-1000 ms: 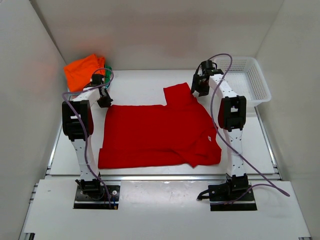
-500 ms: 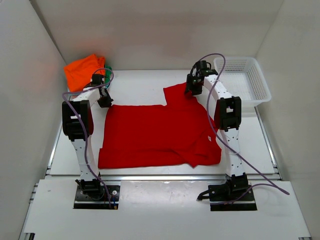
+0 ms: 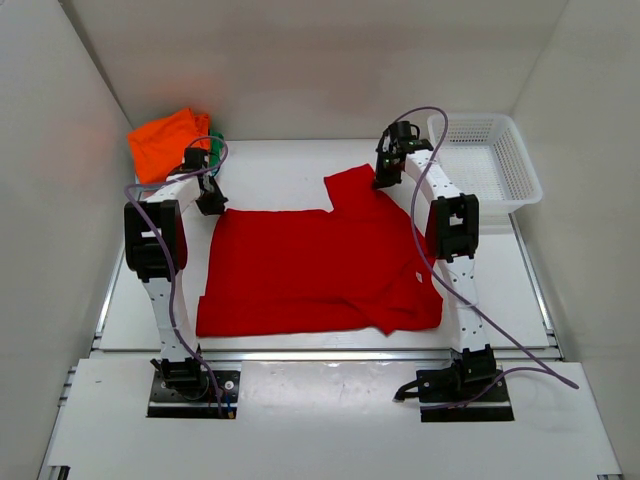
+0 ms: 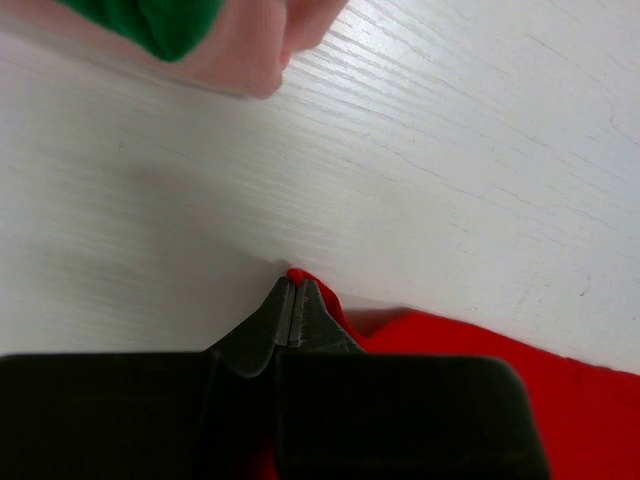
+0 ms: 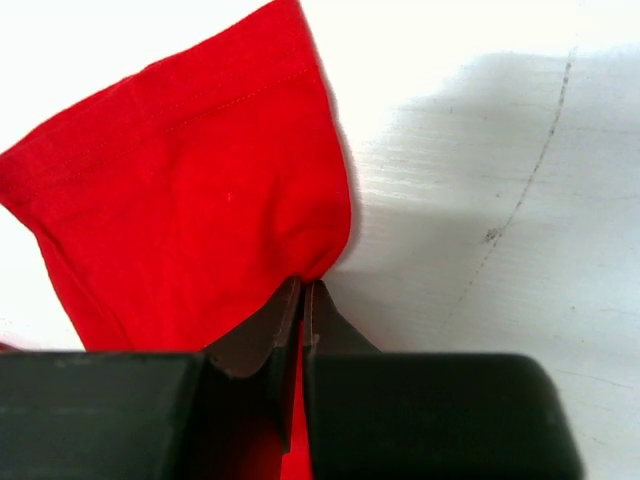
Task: Fold and stack the t-shirts
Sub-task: Grap the side of the flattened tshirt furthest away from the robot with both arms
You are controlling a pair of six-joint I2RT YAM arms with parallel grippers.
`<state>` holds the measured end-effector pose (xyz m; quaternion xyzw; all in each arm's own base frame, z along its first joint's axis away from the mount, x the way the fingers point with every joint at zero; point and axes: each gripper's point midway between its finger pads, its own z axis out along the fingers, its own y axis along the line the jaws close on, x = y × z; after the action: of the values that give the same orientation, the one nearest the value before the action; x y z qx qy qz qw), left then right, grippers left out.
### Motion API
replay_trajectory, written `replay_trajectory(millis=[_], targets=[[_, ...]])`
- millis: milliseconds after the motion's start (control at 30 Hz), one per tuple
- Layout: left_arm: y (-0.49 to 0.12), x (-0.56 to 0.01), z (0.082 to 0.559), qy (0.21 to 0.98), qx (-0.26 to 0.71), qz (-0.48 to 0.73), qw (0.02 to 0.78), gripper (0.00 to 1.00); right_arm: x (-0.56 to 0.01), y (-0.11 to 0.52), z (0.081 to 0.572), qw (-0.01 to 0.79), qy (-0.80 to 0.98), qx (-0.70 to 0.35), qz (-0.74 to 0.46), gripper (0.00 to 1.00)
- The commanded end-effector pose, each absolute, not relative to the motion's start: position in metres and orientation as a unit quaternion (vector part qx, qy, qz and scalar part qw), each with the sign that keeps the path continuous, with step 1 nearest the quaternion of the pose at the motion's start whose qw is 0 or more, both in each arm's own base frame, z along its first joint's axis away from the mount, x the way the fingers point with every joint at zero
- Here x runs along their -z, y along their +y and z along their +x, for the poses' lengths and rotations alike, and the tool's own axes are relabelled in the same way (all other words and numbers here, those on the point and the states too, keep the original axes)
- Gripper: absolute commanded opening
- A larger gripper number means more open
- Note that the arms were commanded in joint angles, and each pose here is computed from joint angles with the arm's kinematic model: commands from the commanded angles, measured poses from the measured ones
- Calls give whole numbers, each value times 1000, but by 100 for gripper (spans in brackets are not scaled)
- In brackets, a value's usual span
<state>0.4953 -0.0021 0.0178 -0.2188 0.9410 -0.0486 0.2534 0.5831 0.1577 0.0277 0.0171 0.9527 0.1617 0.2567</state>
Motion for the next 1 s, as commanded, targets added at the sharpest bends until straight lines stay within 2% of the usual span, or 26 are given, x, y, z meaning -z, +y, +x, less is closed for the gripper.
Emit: replay_trajectory(millis=[0,100,267,700,967], targets=[[-13,-36,505,939,72,-205,265,0,-59,155,604,305,936,-178,9,0],[-5,-50,510,935,68,-207,280,0,-102,148,612,341,919,-199,5,1],[8,-55,498,935,62,-200,286,0,-135,140,595,344,914,-215,1,0],[15,-66,451,943,53,-163,286,0,-166,144,524,307,923,-233,-21,0],[22,-75,416,946,46,-162,277,0,-153,146,454,266,935,-232,-33,0]])
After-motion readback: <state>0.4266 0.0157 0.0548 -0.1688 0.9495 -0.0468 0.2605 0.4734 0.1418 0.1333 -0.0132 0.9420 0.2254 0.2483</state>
